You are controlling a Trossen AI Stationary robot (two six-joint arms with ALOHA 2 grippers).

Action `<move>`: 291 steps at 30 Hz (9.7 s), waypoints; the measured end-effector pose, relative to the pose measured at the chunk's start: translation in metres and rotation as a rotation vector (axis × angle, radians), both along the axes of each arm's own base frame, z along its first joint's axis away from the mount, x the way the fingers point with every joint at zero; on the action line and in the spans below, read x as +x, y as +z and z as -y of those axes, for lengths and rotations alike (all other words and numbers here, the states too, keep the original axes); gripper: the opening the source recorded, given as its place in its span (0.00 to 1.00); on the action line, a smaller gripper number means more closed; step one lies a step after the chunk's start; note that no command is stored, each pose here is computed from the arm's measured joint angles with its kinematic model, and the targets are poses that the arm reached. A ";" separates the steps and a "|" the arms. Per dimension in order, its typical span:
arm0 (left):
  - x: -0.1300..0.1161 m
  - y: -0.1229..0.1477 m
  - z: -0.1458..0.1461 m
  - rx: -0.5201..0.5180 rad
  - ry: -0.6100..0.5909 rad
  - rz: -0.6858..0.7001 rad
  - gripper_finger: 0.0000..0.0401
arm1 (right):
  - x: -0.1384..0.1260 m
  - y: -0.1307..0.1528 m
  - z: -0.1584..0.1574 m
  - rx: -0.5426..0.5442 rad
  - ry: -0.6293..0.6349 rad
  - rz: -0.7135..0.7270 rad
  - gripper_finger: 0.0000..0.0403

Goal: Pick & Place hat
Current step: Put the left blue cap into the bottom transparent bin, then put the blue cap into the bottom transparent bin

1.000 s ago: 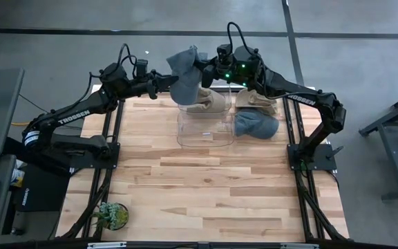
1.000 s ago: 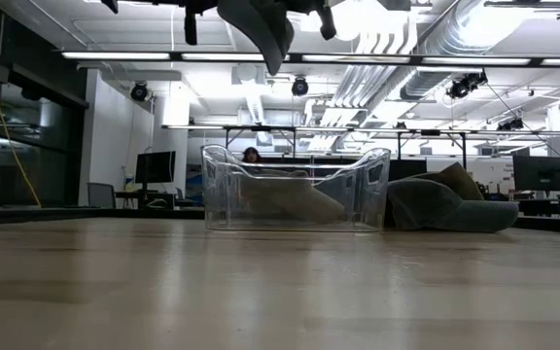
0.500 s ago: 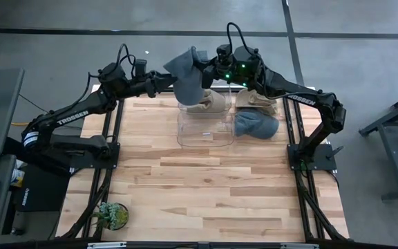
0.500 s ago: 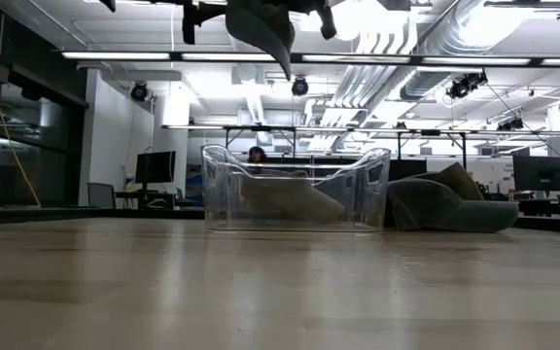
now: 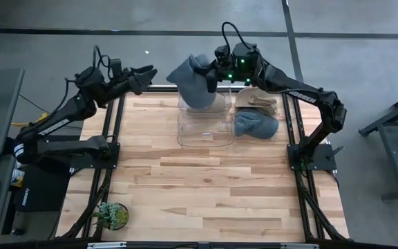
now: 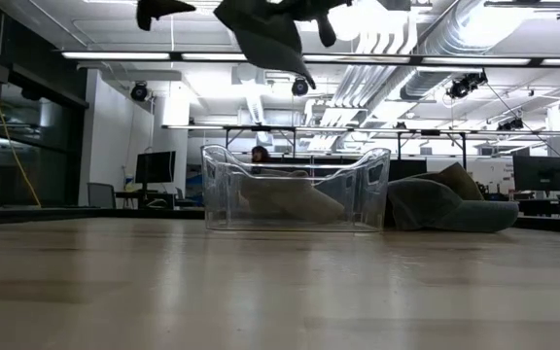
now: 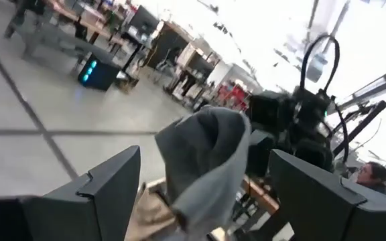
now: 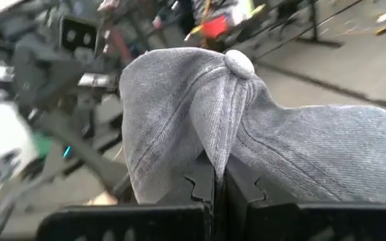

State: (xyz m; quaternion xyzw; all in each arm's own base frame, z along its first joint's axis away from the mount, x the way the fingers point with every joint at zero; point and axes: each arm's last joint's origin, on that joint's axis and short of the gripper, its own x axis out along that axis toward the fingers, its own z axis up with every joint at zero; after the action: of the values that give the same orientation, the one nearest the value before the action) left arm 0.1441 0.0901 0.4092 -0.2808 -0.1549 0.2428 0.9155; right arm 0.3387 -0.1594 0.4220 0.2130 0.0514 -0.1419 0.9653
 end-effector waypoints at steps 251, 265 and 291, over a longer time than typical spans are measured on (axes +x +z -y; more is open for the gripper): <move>-0.008 -0.025 0.010 -0.289 -0.156 -0.167 0.76 | -0.221 -0.294 -0.086 0.894 -1.033 -0.150 0.65; -0.008 -0.025 0.011 -0.293 -0.168 -0.166 0.76 | -0.215 -0.289 -0.084 0.873 -0.952 -0.126 0.62; -0.008 -0.025 0.011 -0.293 -0.171 -0.166 0.76 | -0.211 -0.288 -0.087 0.954 -0.801 -0.178 0.02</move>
State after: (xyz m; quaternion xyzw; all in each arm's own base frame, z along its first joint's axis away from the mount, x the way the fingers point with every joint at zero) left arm 0.1365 0.0794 0.3837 -0.4021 -0.0171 0.2063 0.8919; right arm 0.1275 -0.0723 0.1341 0.6105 0.1052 -0.4710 0.6280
